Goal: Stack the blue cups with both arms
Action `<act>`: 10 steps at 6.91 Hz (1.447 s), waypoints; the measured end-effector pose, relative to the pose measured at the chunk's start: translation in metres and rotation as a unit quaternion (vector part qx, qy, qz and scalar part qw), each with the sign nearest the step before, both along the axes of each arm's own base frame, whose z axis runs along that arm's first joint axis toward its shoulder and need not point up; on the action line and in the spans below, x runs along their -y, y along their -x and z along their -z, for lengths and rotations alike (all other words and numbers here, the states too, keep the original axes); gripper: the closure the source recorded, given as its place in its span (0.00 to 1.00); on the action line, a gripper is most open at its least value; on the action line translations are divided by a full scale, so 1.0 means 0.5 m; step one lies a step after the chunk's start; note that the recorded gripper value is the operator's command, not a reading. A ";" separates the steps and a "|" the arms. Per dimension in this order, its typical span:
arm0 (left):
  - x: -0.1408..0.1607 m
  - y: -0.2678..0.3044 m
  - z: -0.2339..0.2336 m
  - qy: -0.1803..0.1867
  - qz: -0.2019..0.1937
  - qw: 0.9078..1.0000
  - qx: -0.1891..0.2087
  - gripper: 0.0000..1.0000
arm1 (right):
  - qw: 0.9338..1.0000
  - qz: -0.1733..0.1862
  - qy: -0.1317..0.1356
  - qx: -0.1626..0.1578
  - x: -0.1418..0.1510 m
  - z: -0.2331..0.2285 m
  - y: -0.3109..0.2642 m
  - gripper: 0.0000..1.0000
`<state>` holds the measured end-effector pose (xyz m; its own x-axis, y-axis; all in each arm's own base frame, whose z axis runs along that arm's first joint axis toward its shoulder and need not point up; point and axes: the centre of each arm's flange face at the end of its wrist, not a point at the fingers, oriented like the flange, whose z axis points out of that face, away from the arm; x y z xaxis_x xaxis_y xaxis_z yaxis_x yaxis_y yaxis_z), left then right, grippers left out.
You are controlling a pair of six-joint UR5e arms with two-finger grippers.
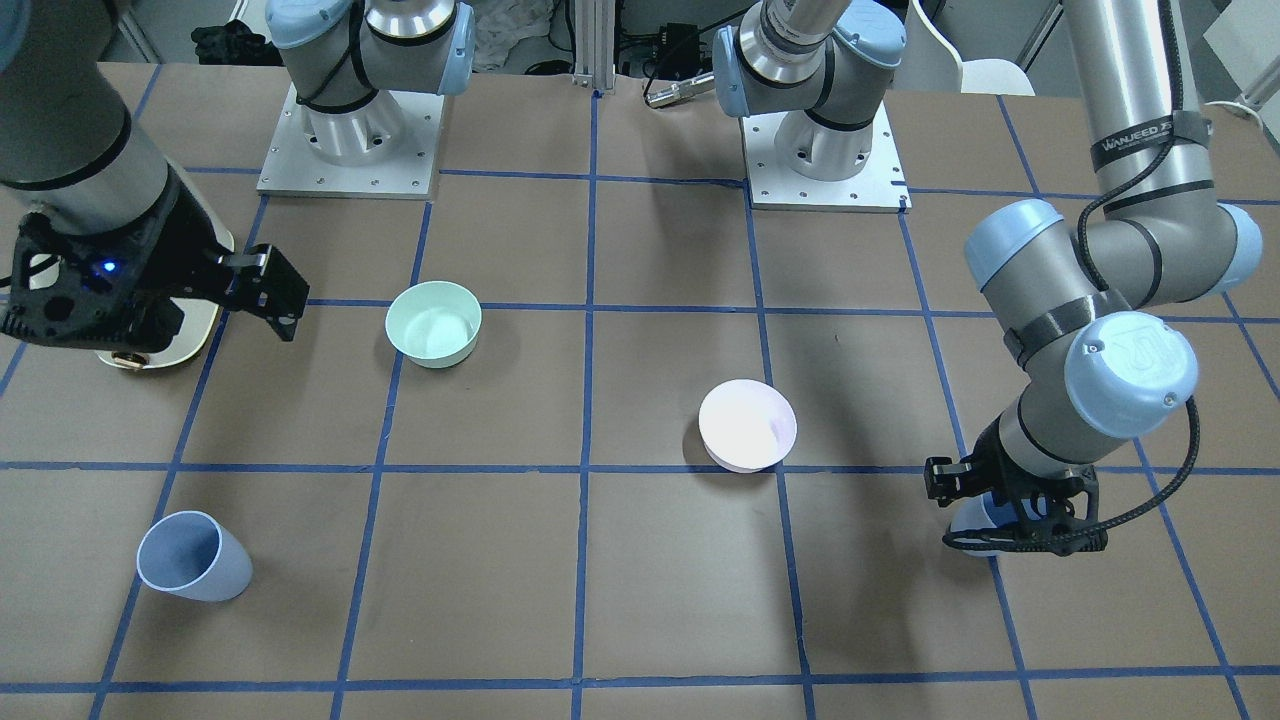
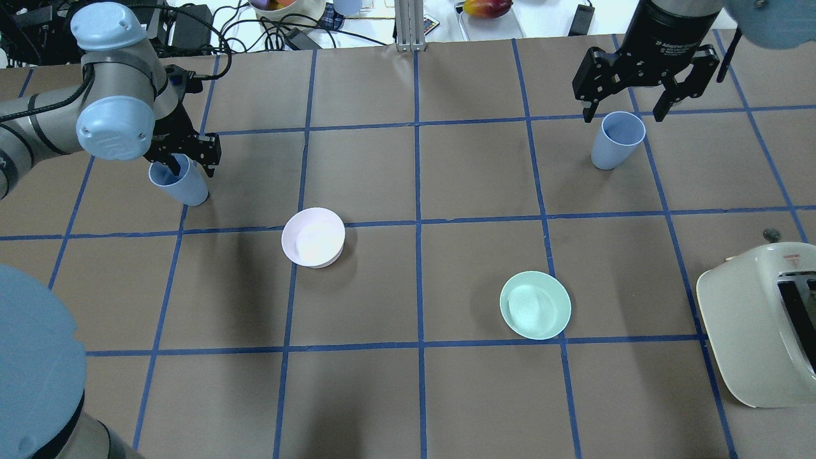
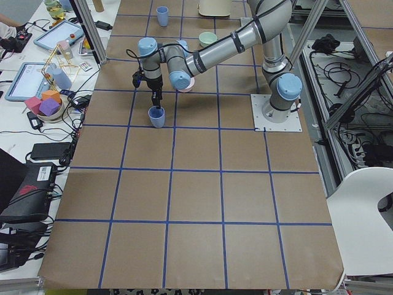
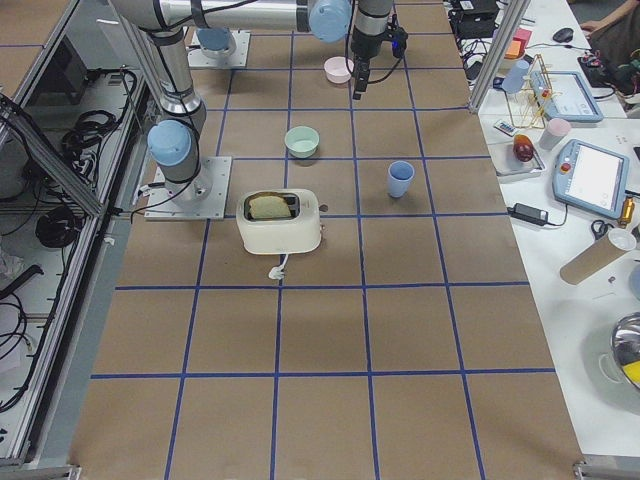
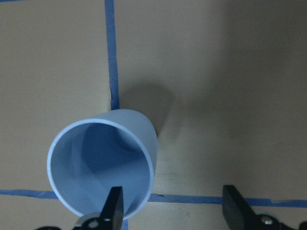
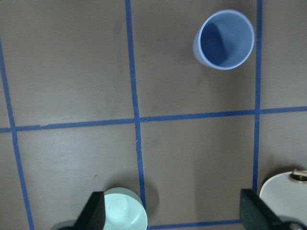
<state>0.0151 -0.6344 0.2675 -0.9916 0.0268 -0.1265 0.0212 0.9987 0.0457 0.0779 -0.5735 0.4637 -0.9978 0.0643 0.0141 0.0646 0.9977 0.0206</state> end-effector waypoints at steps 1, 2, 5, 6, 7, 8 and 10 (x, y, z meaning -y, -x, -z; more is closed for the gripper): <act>0.002 -0.003 0.009 -0.004 0.001 1.000 0.006 0.89 | 1.000 0.018 0.022 -0.003 0.052 0.033 0.058 0.00; 0.003 -0.008 0.018 -0.009 0.000 1.000 0.018 1.00 | 0.999 0.029 0.037 -0.005 0.100 0.078 0.122 0.00; 0.007 0.005 -0.011 0.003 0.003 1.000 0.031 1.00 | 0.999 0.016 0.033 -0.005 0.191 0.235 0.238 0.00; 0.013 0.048 -0.039 0.020 0.009 0.999 0.025 1.00 | 0.999 0.018 0.027 -0.003 0.204 0.271 0.253 0.00; 0.024 0.127 -0.070 0.043 0.007 0.999 0.011 1.00 | 1.000 0.017 0.026 -0.003 0.216 0.302 0.261 0.00; 0.038 0.232 -0.105 0.068 -0.006 0.998 -0.003 1.00 | 1.000 0.016 0.024 -0.004 0.223 0.329 0.265 0.00; 0.043 0.459 -0.149 0.093 -0.040 0.994 -0.032 1.00 | 1.000 0.015 0.006 -0.002 0.225 0.376 0.269 0.00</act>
